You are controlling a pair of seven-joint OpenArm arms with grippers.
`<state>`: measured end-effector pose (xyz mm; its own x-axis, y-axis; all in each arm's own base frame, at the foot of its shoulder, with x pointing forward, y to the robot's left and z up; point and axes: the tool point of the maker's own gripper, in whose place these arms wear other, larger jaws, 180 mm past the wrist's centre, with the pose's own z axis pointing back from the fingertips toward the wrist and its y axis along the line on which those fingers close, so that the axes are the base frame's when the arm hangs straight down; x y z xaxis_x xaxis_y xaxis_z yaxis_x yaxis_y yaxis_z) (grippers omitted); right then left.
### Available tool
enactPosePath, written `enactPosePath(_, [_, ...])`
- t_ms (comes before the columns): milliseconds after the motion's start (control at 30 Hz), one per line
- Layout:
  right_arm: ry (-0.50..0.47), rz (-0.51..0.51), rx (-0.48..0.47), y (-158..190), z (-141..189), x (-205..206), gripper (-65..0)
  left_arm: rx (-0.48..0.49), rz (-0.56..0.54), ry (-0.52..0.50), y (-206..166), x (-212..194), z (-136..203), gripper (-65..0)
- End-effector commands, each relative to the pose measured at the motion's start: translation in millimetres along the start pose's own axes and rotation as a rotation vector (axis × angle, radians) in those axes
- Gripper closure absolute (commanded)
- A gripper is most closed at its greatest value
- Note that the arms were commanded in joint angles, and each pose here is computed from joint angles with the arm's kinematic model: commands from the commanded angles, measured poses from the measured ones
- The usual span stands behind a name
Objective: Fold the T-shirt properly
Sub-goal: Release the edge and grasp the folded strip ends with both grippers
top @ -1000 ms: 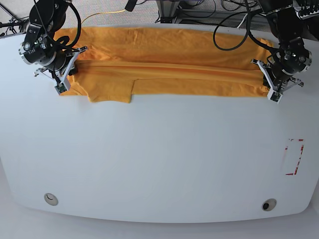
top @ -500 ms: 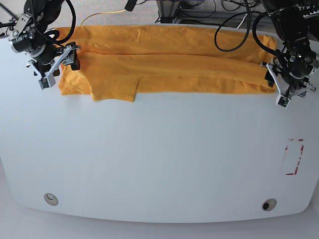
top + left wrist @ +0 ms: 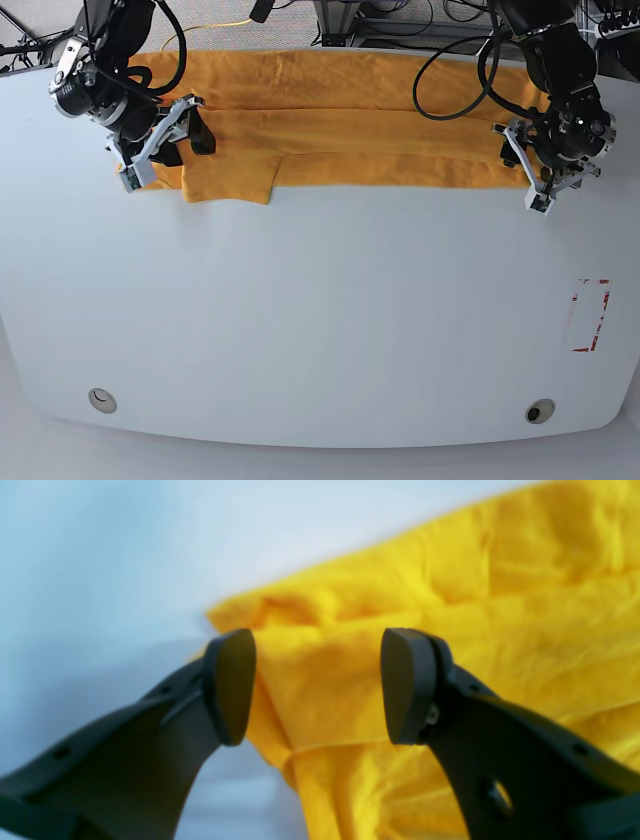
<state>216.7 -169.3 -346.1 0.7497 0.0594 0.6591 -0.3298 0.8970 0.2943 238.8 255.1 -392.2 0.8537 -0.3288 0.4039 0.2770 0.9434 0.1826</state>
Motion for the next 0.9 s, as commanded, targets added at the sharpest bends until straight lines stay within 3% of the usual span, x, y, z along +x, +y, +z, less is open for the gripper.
enactPosePath(0, [0.0, 0.04, -0.04, -6.1, -1.3, 5.8, -23.3, 0.021, 0.001, 0.014, 9.4, -2.5, -2.3, -37.2])
enactPosePath(133, [0.063, 0.065, -0.113, -16.7, -10.0, -8.0, -12.5, 0.0, 0.014, 0.063, 7.5, -19.4, -10.9, -37.2])
enactPosePath(400, [0.266, 0.021, -0.255, -76.1, -26.1, -59.2, -11.7, -0.034, 0.033, 0.04, 7.8, -19.9, -26.4, -37.2])
enactPosePath(667, [0.273, -0.005, -0.311, -124.3, -27.2, -52.3, -11.6, -0.058, 0.066, 0.021, 12.5, -0.8, -38.7, -37.2])
enactPosePath(867, [0.239, 0.017, -0.341, -137.2, -22.0, -30.2, -11.6, -0.055, 0.067, -0.002, 15.7, 11.1, -38.5, -37.2])
